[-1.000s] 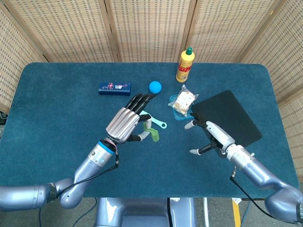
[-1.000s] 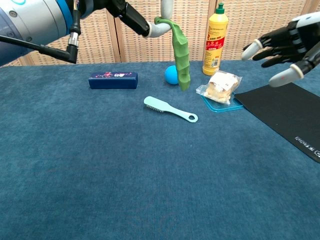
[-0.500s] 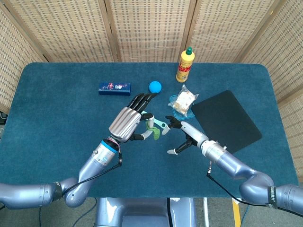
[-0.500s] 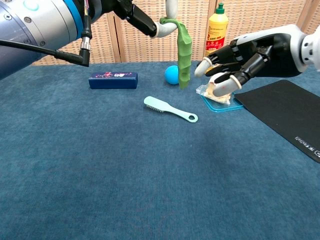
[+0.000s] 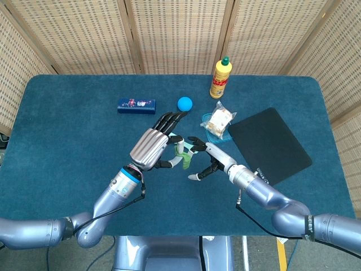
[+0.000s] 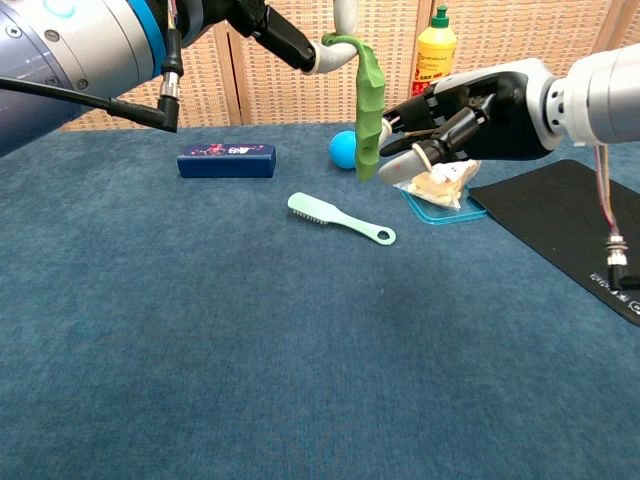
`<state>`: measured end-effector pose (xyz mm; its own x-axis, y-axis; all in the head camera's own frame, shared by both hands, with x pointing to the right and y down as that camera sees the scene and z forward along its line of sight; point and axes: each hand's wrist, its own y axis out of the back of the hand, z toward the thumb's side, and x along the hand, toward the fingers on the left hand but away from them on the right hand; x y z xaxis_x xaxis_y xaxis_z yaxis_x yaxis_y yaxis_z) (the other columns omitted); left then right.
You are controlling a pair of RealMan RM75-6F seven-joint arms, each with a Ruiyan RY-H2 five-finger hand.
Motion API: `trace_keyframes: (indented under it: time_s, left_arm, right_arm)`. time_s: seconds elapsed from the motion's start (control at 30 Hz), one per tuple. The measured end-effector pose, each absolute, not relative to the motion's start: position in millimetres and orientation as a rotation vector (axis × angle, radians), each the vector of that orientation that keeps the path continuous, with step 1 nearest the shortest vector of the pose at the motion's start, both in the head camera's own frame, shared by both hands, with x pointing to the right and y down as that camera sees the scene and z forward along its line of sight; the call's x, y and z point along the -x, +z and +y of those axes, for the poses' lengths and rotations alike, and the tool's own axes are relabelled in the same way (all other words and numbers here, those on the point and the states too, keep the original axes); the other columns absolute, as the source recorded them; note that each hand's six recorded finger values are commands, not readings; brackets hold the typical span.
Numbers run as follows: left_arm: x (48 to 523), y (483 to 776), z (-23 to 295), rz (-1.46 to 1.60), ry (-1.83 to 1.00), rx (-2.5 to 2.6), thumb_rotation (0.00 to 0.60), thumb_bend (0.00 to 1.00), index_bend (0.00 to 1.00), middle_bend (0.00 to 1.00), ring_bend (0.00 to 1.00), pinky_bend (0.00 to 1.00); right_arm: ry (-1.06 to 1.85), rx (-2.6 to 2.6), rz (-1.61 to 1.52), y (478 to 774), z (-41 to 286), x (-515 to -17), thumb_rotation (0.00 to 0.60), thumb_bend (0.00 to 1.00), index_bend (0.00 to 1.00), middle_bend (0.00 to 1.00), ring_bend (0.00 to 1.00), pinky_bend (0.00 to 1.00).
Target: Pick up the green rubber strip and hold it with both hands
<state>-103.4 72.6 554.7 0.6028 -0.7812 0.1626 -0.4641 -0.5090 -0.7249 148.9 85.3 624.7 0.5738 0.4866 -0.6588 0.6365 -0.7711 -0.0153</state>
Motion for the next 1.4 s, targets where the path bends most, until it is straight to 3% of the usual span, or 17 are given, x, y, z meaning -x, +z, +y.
trace_keyframes:
  time_s: [0.37,0.53,0.8,1.4]
  left_arm:
    - [104.8,557.1,71.6,0.978,-0.643,2.188,0.6,0.86,0.76,0.0,0.0,0.0]
    - [104.8,557.4,72.0,0.98,-0.64,2.191,0.6,0.86,0.76,0.0,0.0,0.0]
    - [104.1,558.7,72.4,0.985,-0.64,2.192,0.6,0.86,0.76,0.0,0.0,0.0]
    - [126.9,568.5,62.4,1.01,-0.703,2.136,0.6,0.86,0.77,0.0,0.0,0.0]
  right_arm:
    - [-0.981,-2.562,0.952,629.9,82.7,-152.2,0.6,0.36,0.6,0.0,0.0,0.0]
    - [-0.975,-2.554,0.956,629.4,82.7,-153.5,0.6,0.38,0.67,0.0,0.0,0.0]
    - [-0.978,-2.555,0.946,630.2,85.9,-153.3,0.6,0.51,0.77,0.02,0.0,0.0]
    - [-1.007,-2.566,1.015,627.9,83.3,-170.0,0.6,0.55,0.89,0.06,0.0,0.0]
